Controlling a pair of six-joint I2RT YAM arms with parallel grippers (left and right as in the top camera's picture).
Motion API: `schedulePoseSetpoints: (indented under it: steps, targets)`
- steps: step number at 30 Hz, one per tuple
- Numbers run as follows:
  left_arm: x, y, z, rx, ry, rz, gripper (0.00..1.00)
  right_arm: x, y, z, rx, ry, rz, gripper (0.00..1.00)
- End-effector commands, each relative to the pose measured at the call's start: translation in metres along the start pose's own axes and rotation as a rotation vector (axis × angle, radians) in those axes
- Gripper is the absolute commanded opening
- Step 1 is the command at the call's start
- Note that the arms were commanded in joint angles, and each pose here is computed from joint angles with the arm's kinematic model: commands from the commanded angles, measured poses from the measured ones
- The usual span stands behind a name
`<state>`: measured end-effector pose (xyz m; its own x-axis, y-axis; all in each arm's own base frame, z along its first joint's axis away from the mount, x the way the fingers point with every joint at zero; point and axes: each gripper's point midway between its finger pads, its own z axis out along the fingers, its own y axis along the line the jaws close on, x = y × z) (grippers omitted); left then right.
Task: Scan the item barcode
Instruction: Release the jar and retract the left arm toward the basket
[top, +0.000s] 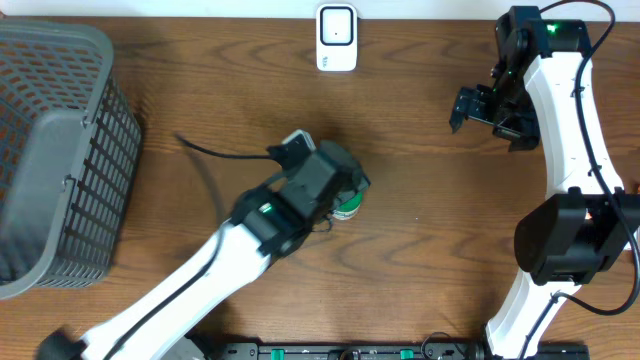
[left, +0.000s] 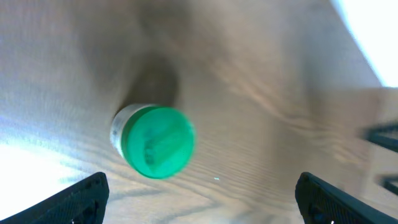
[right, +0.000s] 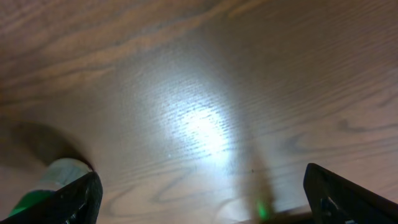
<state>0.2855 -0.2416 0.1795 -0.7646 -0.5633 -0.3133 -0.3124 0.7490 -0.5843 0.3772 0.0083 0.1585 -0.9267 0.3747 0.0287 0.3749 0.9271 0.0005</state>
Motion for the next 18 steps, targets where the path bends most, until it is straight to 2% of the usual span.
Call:
schedulePoseSetpoints:
  steps: [1,4,7,10,13,15,18]
  targets:
    - [-0.020,-0.013,-0.033,0.065,-0.083,0.229,0.96,0.013,0.013,-0.001,-0.013,0.032,-0.034,0.99]
    - [-0.032,-0.017,-0.064,0.108,-0.146,0.498,0.96,0.039,0.027,-0.003,-0.059,0.137,0.042,0.99]
    - [-0.043,-0.010,-0.097,0.123,-0.204,0.648,0.96,0.070,0.071,-0.013,-0.270,0.283,0.014,0.99]
    - [-0.059,0.008,-0.132,0.103,-0.284,0.644,0.96,0.092,0.106,-0.021,-0.375,0.343,-0.048,0.99]
    - [-0.078,0.035,-0.165,0.040,-0.388,0.597,0.96,0.099,0.122,-0.014,-0.311,0.293,-0.099,0.99]
    - [-0.087,0.054,-0.189,0.008,-0.455,0.562,0.96,0.111,0.131,-0.008,-0.237,0.292,-0.019,0.99]
    - [-0.090,0.072,-0.210,0.001,-0.501,0.522,0.96,0.124,0.156,-0.002,-0.212,0.259,0.009,0.99]
